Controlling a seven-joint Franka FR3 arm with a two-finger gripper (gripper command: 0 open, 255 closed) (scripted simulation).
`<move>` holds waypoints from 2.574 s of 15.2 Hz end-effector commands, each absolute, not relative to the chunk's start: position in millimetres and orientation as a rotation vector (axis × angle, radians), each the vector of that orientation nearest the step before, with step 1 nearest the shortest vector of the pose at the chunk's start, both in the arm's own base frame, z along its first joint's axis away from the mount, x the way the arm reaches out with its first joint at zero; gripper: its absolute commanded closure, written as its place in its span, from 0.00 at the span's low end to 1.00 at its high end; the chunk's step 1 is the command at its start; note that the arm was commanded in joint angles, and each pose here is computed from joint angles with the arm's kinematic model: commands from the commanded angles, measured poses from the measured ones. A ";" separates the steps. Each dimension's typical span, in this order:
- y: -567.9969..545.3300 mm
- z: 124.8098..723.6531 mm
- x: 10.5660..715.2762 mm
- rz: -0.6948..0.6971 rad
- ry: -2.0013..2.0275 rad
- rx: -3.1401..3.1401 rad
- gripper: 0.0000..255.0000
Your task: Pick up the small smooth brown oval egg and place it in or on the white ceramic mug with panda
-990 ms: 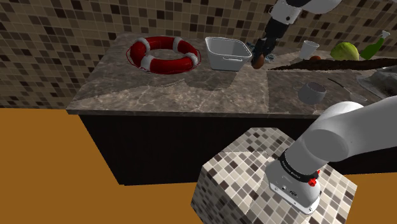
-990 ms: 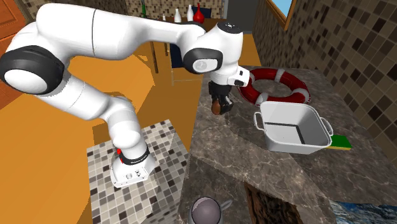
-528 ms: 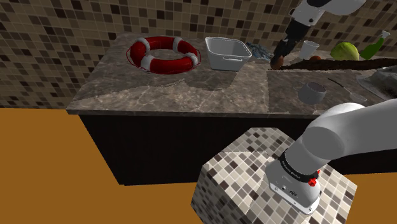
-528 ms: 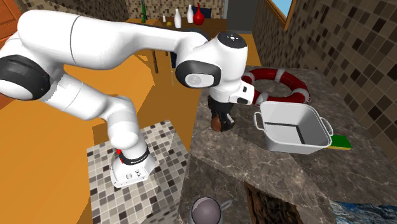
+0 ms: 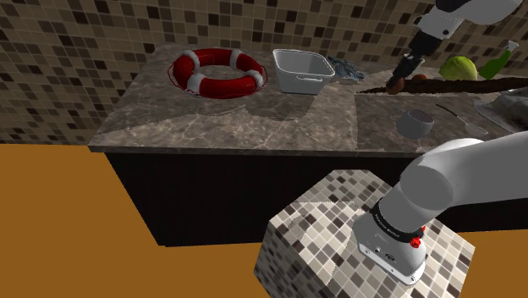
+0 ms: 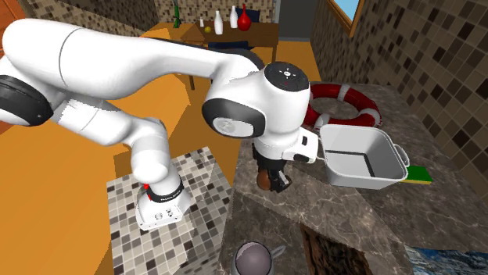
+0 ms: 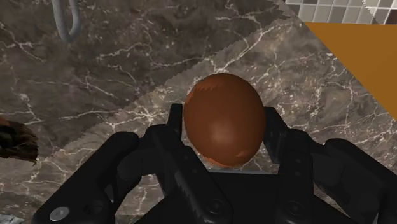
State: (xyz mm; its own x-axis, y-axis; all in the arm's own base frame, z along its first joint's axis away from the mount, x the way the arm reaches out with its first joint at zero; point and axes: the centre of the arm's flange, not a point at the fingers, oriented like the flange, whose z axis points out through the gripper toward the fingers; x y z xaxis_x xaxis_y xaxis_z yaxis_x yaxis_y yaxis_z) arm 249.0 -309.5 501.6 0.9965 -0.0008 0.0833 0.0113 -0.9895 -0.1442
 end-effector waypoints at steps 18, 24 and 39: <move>-441.7 468.8 155.7 -0.124 -0.010 -2.994 1.00; -441.7 437.1 155.7 -0.124 -0.010 -2.994 1.00; -441.7 430.1 155.7 -0.124 -0.010 -2.994 0.00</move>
